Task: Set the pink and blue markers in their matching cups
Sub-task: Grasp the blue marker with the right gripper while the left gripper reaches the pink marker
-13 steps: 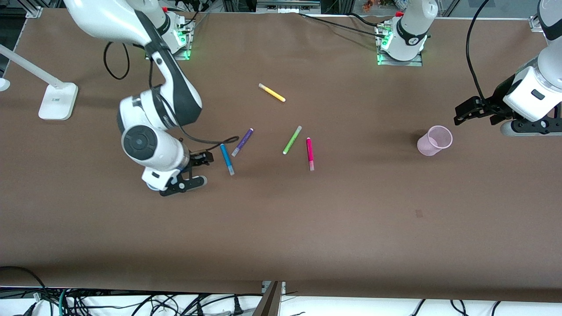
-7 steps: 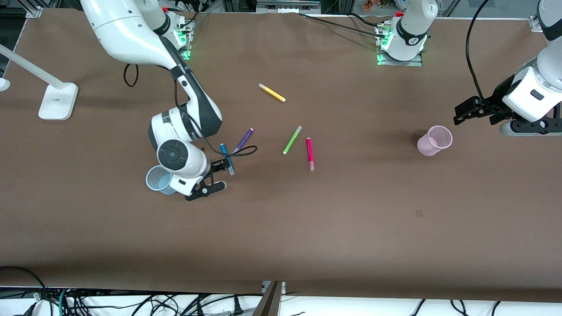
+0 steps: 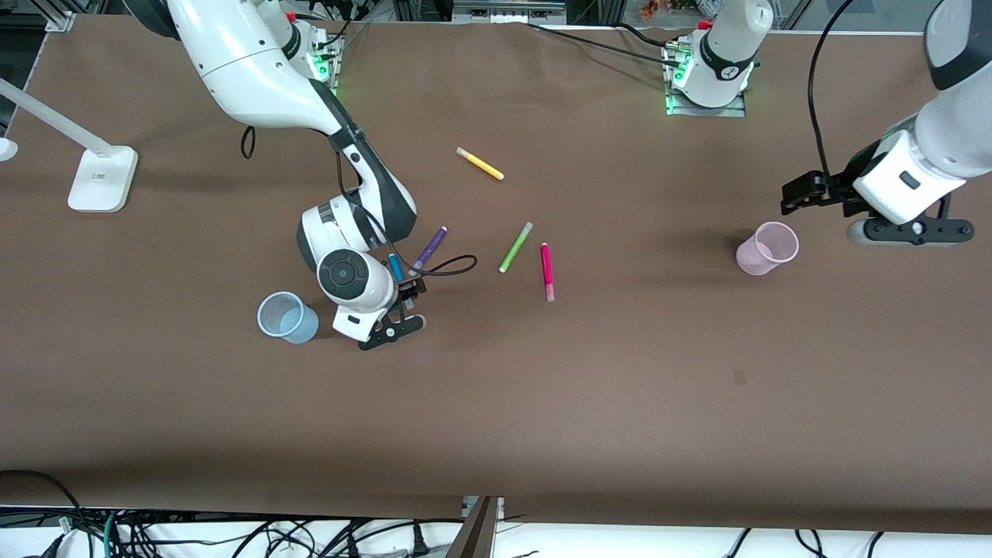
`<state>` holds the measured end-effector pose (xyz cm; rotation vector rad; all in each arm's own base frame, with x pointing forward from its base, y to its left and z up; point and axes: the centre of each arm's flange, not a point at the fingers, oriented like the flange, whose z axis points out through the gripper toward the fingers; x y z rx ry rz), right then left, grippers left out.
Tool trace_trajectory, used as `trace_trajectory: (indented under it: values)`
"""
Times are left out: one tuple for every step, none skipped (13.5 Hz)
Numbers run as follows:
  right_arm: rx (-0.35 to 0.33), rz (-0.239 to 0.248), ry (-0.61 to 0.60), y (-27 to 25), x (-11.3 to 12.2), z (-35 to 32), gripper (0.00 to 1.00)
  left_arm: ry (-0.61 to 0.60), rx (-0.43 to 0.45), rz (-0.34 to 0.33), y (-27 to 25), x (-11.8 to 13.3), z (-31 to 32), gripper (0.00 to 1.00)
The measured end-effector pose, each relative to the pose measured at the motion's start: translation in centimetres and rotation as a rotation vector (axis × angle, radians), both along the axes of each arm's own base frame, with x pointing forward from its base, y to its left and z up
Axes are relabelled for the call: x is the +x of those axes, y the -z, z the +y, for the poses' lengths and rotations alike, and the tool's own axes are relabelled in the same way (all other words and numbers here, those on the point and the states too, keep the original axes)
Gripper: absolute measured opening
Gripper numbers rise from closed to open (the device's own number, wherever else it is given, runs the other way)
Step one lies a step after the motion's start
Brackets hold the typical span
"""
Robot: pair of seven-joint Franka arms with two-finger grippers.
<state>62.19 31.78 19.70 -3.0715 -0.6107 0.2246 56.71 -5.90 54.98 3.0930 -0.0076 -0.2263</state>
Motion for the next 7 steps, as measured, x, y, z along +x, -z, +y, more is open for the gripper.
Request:
trace_trajectory:
  values:
    - [0.004,-0.007,-0.002,0.3,0.0,0.2,1.0,0.02,-0.003,0.002,0.5,0.2,-1.2,1.0]
    - [0.008,-0.015,-0.007,0.5,-0.1,0.6,0.98,0.038,-0.008,-0.001,1.2,0.5,-2.3,1.0]
    - [0.012,-0.022,-0.011,0.8,-0.2,0.9,0.96,0.048,-0.023,-0.004,2.0,0.9,-3.3,1.0]
    - [0.014,-0.025,-0.014,1.1,-0.3,1.1,0.93,0.048,-0.046,-0.005,3.3,1.6,-4.0,1.0]
    - [0.014,-0.026,-0.015,1.3,-0.3,1.2,0.86,0.045,-0.059,-0.003,4.8,2.4,-4.5,1.0]
    - [0.014,-0.027,-0.016,1.3,-0.4,1.3,0.85,0.044,-0.066,0.002,6.5,3.1,-5.0,1.0]
    - [0.015,-0.027,-0.016,1.3,-0.3,1.3,0.75,0.045,-0.072,0.01,8.2,3.7,-5.7,1.0]
